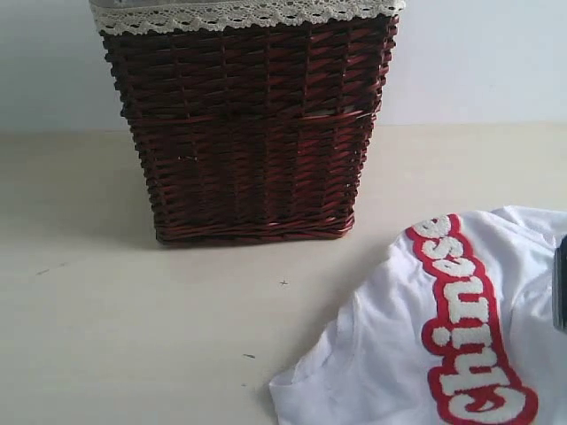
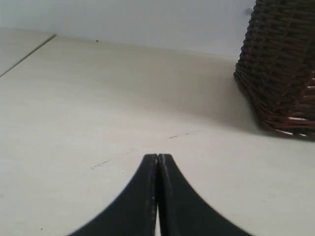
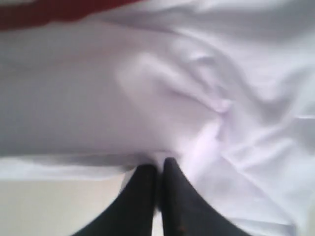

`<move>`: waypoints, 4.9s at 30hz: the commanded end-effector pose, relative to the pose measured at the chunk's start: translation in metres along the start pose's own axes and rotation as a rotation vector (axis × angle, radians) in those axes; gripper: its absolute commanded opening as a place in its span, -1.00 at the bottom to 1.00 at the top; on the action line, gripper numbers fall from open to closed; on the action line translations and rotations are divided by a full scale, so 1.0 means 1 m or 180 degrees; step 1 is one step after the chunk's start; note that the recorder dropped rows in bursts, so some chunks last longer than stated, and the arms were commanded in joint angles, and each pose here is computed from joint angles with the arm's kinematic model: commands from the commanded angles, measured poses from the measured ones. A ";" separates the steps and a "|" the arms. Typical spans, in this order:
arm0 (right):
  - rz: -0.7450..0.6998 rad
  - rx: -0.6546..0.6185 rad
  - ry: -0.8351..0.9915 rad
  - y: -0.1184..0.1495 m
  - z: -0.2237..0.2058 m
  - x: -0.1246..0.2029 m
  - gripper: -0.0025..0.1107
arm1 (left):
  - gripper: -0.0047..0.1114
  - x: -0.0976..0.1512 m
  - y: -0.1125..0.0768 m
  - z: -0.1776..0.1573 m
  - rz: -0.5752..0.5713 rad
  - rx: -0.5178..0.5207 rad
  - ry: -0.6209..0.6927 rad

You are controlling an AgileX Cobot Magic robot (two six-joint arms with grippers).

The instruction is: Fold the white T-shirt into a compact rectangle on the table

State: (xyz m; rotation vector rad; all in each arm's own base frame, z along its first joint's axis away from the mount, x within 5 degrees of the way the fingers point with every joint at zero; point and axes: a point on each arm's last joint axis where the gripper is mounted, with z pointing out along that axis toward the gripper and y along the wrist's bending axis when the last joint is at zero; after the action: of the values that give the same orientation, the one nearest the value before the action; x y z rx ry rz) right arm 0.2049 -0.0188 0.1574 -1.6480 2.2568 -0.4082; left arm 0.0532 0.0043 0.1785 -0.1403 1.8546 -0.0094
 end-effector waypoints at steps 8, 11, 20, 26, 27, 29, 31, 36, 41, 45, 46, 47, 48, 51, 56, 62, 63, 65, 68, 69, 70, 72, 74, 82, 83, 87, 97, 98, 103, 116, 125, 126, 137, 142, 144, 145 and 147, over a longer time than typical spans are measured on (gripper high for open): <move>0.0731 0.1207 -0.0543 -0.044 -0.049 -0.012 -0.96 | -0.92 -0.003 0.000 -0.001 -0.0005 0.0016 -0.0074; 0.1227 0.1248 -0.0721 -0.046 -0.050 -0.014 -0.96 | -0.92 -0.003 0.000 -0.001 -0.0005 0.0016 -0.0074; 0.1969 0.1187 -0.0978 -0.048 -0.052 -0.016 -0.84 | -0.92 -0.003 0.000 -0.001 -0.0005 0.0016 -0.0074; 0.1971 0.0969 -0.1011 -0.042 -0.050 -0.019 -0.14 | -0.92 -0.003 0.000 -0.001 -0.0005 0.0016 -0.0074; 0.2038 0.1009 -0.1098 -0.042 -0.058 -0.020 -0.14 | -0.92 -0.003 0.000 -0.001 -0.0005 0.0016 -0.0074; 0.2215 0.0751 -0.1507 -0.032 -0.078 -0.030 -0.26 | -0.92 -0.003 0.000 -0.001 -0.0005 0.0016 -0.0074; 0.1291 -0.0208 -0.1699 -0.002 -0.074 -0.045 -0.67 | -0.92 -0.003 0.000 -0.001 -0.0005 0.0016 -0.0074; 0.0615 -0.1251 -0.0806 0.019 -0.019 -0.028 -0.96 | -0.92 -0.003 0.000 -0.001 0.0005 0.0016 -0.0074; 0.0939 -0.0679 -0.0671 -0.002 0.017 -0.025 -0.96 | -0.92 -0.003 0.000 -0.001 0.0005 0.0016 -0.0074; 0.0823 -0.1238 -0.0687 0.011 0.039 -0.027 -0.96 | -0.92 -0.003 0.000 -0.001 0.0005 0.0016 -0.0074; 0.0828 -0.1408 -0.0692 0.015 0.043 -0.028 -0.96 | -0.92 -0.003 0.000 -0.001 0.0005 0.0016 -0.0074; 0.0754 -0.1652 -0.0706 0.023 0.045 -0.031 -0.96 | -0.92 -0.003 0.000 -0.001 0.0005 0.0016 -0.0074; 0.0675 -0.1772 -0.0711 0.027 0.045 -0.034 -0.96 | -0.92 -0.003 0.000 -0.001 -0.0005 0.0016 -0.0074; 0.0184 -0.2057 -0.0785 0.044 0.041 -0.062 -0.96 | -0.92 -0.003 0.000 -0.001 -0.0005 0.0016 -0.0074; -0.0341 -0.1740 -0.1107 0.045 0.031 -0.129 -0.96 | -0.92 -0.003 0.000 -0.001 -0.0005 0.0016 -0.0074; 0.0193 -0.1636 -0.1338 0.033 0.014 -0.161 -0.96 | -0.92 -0.003 0.000 -0.001 -0.0005 0.0016 -0.0074; 0.0332 -0.1568 -0.1300 0.029 0.011 -0.161 -0.96 | -0.92 -0.003 0.000 -0.001 -0.0005 0.0016 -0.0074; 0.0539 -0.1270 -0.0954 0.018 0.004 -0.148 -0.96 | -0.92 -0.003 0.000 -0.001 0.0001 0.0016 -0.0074; 0.0501 -0.0903 -0.0342 0.007 0.009 -0.126 -0.96 | -0.92 -0.003 0.000 -0.001 0.0001 0.0016 -0.0074; 0.0513 -0.0794 -0.0211 0.002 0.011 -0.120 -0.96 | -0.92 -0.003 0.000 -0.001 0.0001 0.0016 -0.0074; 0.0551 -0.0656 -0.0089 -0.003 0.013 -0.113 -0.96 | -0.92 -0.003 0.000 -0.001 0.0001 0.0016 -0.0074; 0.0612 -0.0438 0.0020 -0.014 0.017 -0.103 -0.96 | -0.92 -0.003 0.000 -0.001 0.0001 0.0016 -0.0074; 0.0678 -0.0390 0.0046 -0.020 0.025 -0.095 -0.96 | -0.92 -0.003 0.000 -0.001 0.0001 0.0016 -0.0074; 0.0564 -0.0690 0.0152 -0.001 0.073 -0.104 -0.96 | -0.92 -0.003 0.000 -0.001 0.0001 0.0016 -0.0074; 0.0481 -0.0735 0.0161 0.004 0.076 -0.108 -0.96 | -0.92 -0.003 0.000 -0.001 0.0001 0.0016 -0.0074; -0.0090 -0.0801 0.0007 0.025 0.079 -0.133 -0.96 | -0.92 -0.003 0.000 -0.001 0.0001 0.0016 -0.0074; -0.0420 -0.0898 -0.0557 0.053 0.063 -0.189 -0.96 | -0.92 -0.003 0.000 -0.001 -0.0005 0.0016 -0.0074; -0.0355 -0.0892 -0.0588 0.051 0.061 -0.191 -0.96 | -0.92 -0.003 0.000 -0.001 -0.0005 0.0016 -0.0074; -0.0025 -0.0700 -0.0930 0.036 0.028 -0.199 -0.96 | -0.92 -0.003 0.000 -0.001 -0.0005 0.0016 -0.0074; -0.0462 -0.1429 -0.0334 0.023 -0.058 -0.122 -0.96 | -0.92 -0.003 0.000 -0.001 -0.0005 0.0016 -0.0074; -0.0755 -0.2058 0.0007 0.044 0.005 -0.077 -0.96 | -0.92 -0.003 0.000 -0.001 -0.0005 0.0016 -0.0074; -0.0740 -0.1970 -0.0010 0.045 0.011 -0.077 -0.96 | -0.92 -0.003 0.000 -0.001 -0.0005 0.0016 -0.0074; 0.0555 0.0119 -0.0827 -0.009 0.034 -0.106 -0.96 | -0.92 -0.003 0.000 -0.001 -0.0005 0.0016 -0.0074; 0.0633 0.0410 -0.0941 -0.027 0.028 -0.113 -0.96 | -0.92 -0.003 0.000 -0.001 -0.0005 0.0016 -0.0074; 0.0630 0.0413 -0.0973 -0.032 0.027 -0.117 -0.96 | -0.92 -0.003 0.000 -0.001 -0.0005 0.0016 -0.0074; 0.0631 0.0431 -0.0991 -0.036 0.027 -0.119 -0.96 | -0.92 -0.003 0.000 -0.001 -0.0005 0.0016 -0.0074; 0.0694 0.0445 -0.1017 -0.044 0.029 -0.124 -0.96 | -0.92 -0.003 0.000 -0.001 -0.0005 0.0016 -0.0074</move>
State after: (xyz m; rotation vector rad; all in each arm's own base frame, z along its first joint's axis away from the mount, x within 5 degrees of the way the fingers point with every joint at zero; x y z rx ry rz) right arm 0.2788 0.0848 0.1564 -1.3259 2.0847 -0.2214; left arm 0.0532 0.0043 0.1785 -0.1403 1.8546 -0.0094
